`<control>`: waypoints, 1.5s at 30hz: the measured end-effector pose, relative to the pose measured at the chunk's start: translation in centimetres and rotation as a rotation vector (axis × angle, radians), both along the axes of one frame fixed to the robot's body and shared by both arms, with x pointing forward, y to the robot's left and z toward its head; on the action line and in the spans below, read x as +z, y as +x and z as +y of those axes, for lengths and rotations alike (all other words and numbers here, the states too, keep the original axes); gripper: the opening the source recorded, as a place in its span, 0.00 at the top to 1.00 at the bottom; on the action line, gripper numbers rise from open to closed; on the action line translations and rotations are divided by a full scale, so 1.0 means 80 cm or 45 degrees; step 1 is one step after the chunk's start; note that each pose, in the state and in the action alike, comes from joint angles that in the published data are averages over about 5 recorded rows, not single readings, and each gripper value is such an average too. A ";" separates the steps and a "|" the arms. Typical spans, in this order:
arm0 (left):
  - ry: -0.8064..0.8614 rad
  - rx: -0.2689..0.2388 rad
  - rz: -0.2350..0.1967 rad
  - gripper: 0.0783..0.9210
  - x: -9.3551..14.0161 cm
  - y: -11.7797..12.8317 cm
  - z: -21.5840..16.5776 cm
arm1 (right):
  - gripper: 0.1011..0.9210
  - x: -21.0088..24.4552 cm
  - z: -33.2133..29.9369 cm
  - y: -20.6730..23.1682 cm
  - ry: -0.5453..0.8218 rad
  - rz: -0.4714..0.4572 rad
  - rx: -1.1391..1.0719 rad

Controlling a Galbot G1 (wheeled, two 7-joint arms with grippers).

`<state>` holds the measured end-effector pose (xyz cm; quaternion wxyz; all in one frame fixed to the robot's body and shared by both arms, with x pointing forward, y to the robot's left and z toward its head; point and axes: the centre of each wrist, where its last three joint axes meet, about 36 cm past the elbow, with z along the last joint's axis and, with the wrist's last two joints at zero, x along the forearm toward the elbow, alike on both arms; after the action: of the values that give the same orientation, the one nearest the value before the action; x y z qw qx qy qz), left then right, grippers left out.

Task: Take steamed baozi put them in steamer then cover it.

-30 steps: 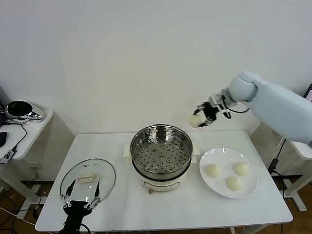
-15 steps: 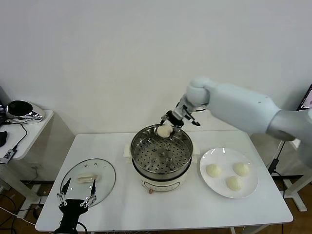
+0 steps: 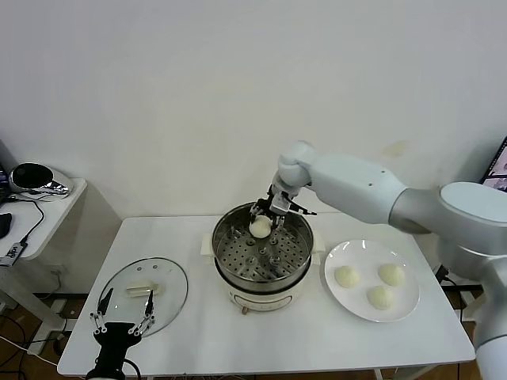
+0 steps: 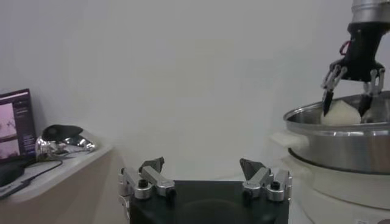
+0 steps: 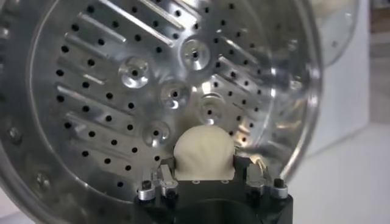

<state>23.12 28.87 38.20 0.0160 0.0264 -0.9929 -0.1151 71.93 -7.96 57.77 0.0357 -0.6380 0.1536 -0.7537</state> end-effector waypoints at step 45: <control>0.030 -0.031 -0.040 0.12 0.016 0.010 0.011 | 0.12 0.086 -0.305 -0.159 0.186 0.142 -1.404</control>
<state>23.95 29.76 39.51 -0.0014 0.0162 -0.9918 -0.1267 59.18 -32.40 64.62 -0.3278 -0.4980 0.5182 -0.6132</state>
